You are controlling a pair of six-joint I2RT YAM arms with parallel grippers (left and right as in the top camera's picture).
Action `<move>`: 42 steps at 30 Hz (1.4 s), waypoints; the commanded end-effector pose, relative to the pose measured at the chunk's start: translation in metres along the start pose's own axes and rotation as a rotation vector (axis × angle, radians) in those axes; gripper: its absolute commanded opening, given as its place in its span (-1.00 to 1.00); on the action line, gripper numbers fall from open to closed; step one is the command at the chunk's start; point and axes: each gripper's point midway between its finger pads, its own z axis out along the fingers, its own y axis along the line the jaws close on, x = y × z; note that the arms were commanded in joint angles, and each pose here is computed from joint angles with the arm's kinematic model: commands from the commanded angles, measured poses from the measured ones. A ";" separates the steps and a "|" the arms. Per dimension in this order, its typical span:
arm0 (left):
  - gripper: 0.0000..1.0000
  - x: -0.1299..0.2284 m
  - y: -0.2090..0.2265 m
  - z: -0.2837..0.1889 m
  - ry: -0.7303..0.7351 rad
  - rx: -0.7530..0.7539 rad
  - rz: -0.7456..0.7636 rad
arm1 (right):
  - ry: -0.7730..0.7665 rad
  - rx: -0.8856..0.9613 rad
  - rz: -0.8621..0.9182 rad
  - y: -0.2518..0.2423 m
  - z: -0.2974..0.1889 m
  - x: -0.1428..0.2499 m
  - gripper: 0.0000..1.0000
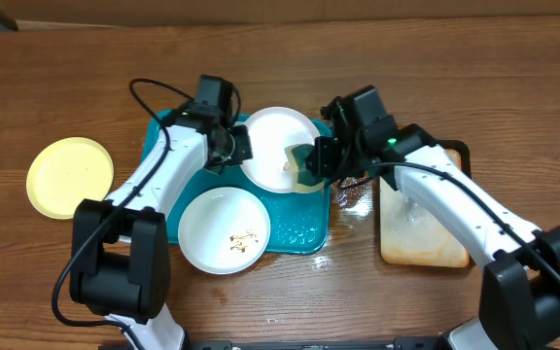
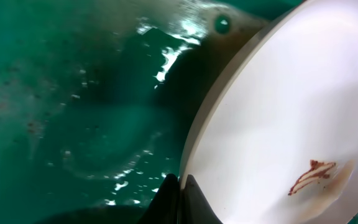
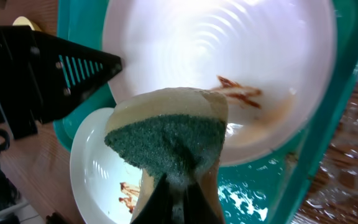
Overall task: Clean dirty plates on tray and stack at the side
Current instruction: 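Bring the sponge in the right gripper over the upper white plate, then scrub the upper white plate with the sponge in the right gripper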
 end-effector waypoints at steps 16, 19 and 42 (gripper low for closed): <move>-0.92 0.024 -0.025 0.003 0.077 0.006 0.042 | -0.029 0.052 0.095 -0.007 0.070 -0.007 -0.92; -0.92 0.026 -0.020 0.002 0.084 -0.017 0.039 | -0.005 0.067 0.106 -0.014 0.084 -0.001 -0.92; -0.76 0.017 0.020 0.001 0.059 -0.148 -0.056 | 0.015 0.351 0.184 -0.084 0.096 0.006 -0.92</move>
